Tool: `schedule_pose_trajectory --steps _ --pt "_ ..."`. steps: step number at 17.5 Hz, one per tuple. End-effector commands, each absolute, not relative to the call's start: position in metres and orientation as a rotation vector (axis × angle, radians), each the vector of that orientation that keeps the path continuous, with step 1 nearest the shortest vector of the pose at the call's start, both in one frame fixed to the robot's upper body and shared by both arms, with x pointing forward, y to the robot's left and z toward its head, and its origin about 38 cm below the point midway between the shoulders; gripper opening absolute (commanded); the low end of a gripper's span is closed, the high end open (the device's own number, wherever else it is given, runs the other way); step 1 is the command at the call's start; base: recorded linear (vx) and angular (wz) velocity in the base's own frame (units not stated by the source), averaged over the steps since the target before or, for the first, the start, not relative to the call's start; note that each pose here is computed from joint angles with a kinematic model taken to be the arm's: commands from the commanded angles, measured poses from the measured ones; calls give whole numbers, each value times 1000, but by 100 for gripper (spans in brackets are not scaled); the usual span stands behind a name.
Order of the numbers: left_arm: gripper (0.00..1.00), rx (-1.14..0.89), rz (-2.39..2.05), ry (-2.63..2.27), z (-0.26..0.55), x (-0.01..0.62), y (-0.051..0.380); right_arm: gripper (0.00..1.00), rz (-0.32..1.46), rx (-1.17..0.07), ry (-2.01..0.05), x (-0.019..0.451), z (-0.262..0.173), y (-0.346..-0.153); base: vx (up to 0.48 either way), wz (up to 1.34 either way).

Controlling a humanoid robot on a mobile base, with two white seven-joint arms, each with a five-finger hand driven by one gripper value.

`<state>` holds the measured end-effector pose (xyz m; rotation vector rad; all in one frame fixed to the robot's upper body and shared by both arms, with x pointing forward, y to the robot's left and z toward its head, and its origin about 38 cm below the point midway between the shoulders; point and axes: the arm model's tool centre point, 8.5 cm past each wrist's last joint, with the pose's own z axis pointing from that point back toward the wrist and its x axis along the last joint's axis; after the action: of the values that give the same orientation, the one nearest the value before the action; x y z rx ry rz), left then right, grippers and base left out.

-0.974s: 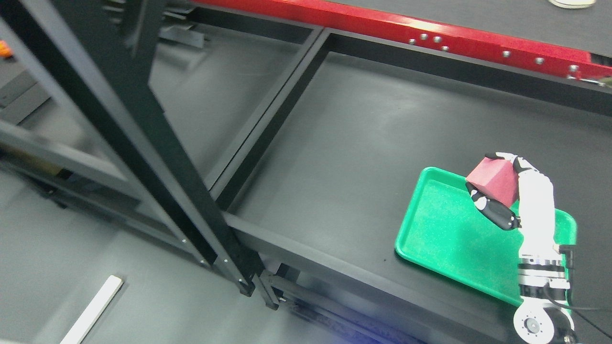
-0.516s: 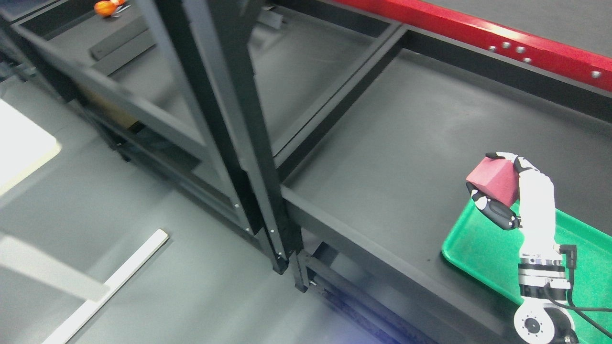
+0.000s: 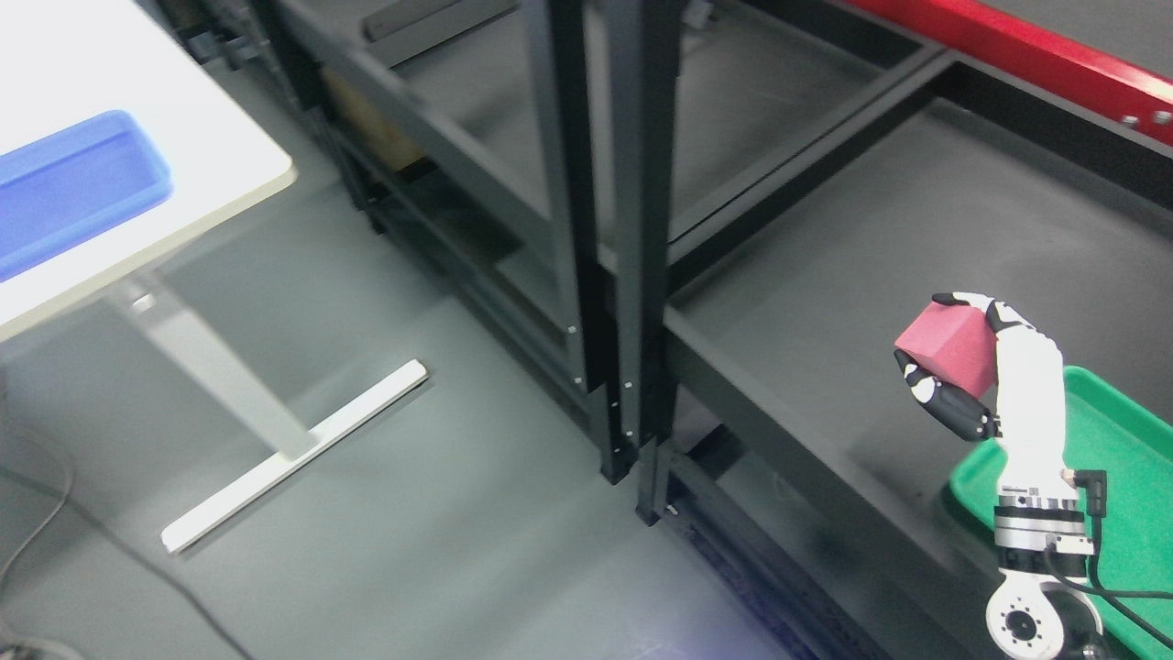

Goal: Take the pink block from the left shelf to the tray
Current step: 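Turn and drive toward the white table holding the pink cube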

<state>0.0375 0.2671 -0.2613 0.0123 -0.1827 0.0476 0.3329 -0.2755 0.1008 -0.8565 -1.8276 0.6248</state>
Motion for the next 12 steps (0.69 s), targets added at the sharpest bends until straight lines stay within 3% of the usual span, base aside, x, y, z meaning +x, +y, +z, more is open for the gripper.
schedule_pose_trajectory --steps 1,12 --pt "100 31 45 -174 -261 31 278 3 625 -858 -1828 333 101 -276 -182 558" --pt "100 31 45 -174 -261 31 278 3 624 -856 -1830 333 101 -275 -180 670"
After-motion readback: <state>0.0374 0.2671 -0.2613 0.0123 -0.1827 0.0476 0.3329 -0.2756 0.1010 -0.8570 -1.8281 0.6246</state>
